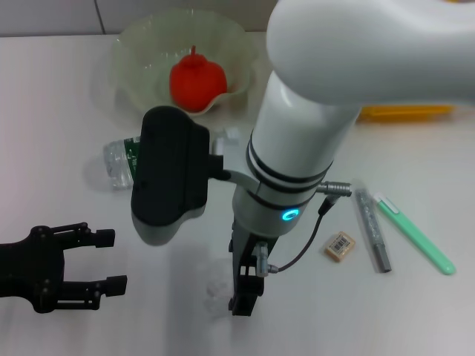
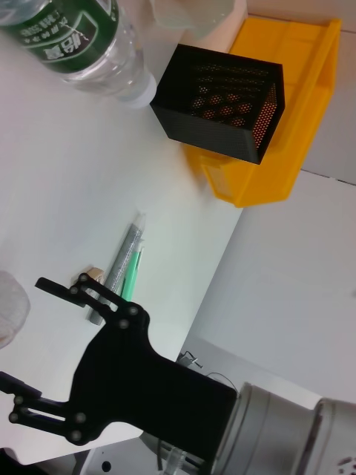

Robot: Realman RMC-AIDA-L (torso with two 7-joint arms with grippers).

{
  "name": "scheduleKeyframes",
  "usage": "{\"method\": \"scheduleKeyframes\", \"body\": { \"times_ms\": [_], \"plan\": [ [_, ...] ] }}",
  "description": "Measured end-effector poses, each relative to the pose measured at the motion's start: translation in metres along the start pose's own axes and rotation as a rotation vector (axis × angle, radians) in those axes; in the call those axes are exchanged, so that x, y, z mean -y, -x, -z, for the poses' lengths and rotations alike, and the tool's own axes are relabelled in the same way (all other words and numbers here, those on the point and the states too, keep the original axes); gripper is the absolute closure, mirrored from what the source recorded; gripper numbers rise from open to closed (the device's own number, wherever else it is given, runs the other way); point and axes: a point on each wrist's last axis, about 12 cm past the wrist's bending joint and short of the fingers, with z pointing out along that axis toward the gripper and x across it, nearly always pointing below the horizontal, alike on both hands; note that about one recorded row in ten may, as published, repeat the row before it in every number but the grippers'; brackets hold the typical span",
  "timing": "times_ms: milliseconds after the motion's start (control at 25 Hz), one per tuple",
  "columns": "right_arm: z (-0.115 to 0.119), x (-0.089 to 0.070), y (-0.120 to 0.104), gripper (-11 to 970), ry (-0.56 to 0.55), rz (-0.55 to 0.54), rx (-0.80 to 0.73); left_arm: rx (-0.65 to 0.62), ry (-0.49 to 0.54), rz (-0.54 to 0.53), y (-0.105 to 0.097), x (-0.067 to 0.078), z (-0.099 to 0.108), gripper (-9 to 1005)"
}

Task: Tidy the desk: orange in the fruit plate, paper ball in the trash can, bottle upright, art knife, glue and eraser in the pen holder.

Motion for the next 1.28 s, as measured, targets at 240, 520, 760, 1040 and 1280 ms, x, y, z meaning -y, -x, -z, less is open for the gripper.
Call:
{"method": "scheduleKeyframes", "body": {
  "times_ms": [240,520,760,1040,1280],
  "plan": [
    [-0.007,-0.001,0.003,157,-0.009,-0.002,0.024,0.000,0.003,0.001,0.000,0.000,-0.001,246],
    [-0.018,-0.005,0.002,159,0.010,0.004,0.023,0.001,0.004,0.002,0.000,0.000,-0.002,249],
    [-0.020,-0.005,0.001,162,0.013,-0.006,0.024,0.002,0.005,0.003,-0.001,0.000,-0.002,252],
    [-0.015,-0.001,-0.001,311,0.018,-0.034,0.027,0.003,0.006,0.008,-0.002,0.001,-0.002,255],
    [0.025,0.023,-0.016,431,0.000,-0.154,0.055,0.003,0.009,0.014,-0.005,0.002,-0.001,258]
  ]
}}
